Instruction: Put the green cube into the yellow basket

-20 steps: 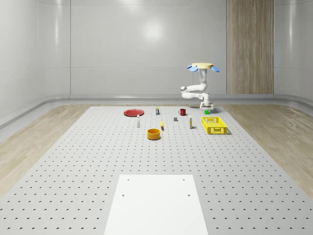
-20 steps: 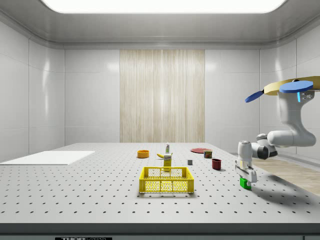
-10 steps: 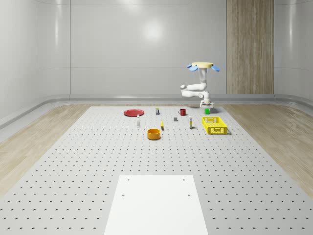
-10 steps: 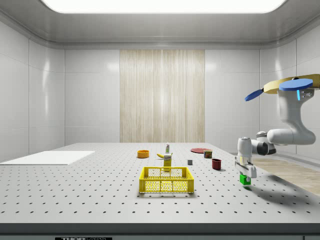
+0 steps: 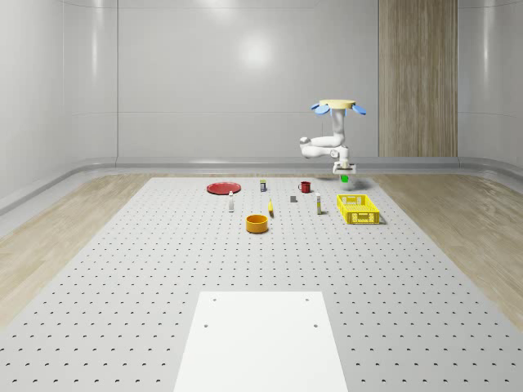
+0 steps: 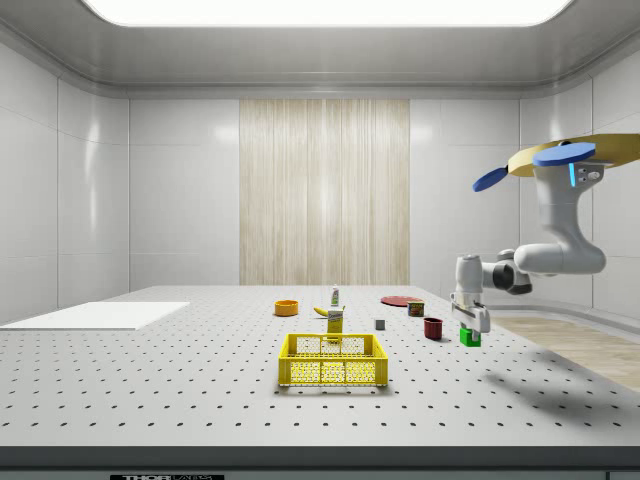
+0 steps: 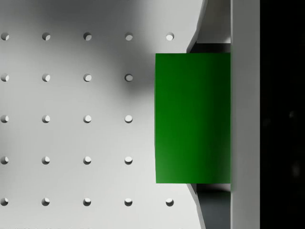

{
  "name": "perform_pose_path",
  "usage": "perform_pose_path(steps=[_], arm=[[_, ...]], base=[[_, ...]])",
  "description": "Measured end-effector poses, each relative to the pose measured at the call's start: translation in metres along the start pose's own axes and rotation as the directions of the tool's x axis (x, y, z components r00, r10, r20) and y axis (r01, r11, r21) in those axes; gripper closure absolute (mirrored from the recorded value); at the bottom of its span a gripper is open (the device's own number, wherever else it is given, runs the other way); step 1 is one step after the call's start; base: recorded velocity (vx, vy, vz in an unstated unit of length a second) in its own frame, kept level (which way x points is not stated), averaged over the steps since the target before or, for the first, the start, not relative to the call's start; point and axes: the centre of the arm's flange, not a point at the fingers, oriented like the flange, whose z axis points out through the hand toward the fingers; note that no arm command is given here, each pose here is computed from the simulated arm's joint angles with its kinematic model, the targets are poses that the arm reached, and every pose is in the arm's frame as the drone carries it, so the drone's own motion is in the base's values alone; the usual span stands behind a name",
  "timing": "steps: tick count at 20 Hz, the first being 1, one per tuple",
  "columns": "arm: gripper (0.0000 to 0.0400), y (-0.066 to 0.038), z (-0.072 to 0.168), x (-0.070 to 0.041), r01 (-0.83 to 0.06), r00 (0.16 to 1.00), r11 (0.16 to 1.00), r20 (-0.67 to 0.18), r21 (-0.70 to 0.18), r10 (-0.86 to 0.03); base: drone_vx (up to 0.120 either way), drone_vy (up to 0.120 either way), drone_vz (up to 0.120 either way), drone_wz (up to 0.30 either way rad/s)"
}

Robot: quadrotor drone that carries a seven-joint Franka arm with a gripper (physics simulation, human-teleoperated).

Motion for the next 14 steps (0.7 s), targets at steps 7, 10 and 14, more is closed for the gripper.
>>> perform_pose_path(steps=[7,10,14], arm=[[0.0149,0.0,-0.0016,0.0,0.0,1.0,1.0,0.0,0.0,0.0],[0.0149,0.0,-0.0018,0.0,0.0,1.0,1.0,0.0,0.0,0.0],[0.0149,0.0,-0.0019,0.0,0.0,1.0,1.0,0.0,0.0,0.0]], base=[[0.12,0.0,0.097,0.0],[0.12,0.0,0.0,0.0],[0.12,0.0,0.09,0.0]])
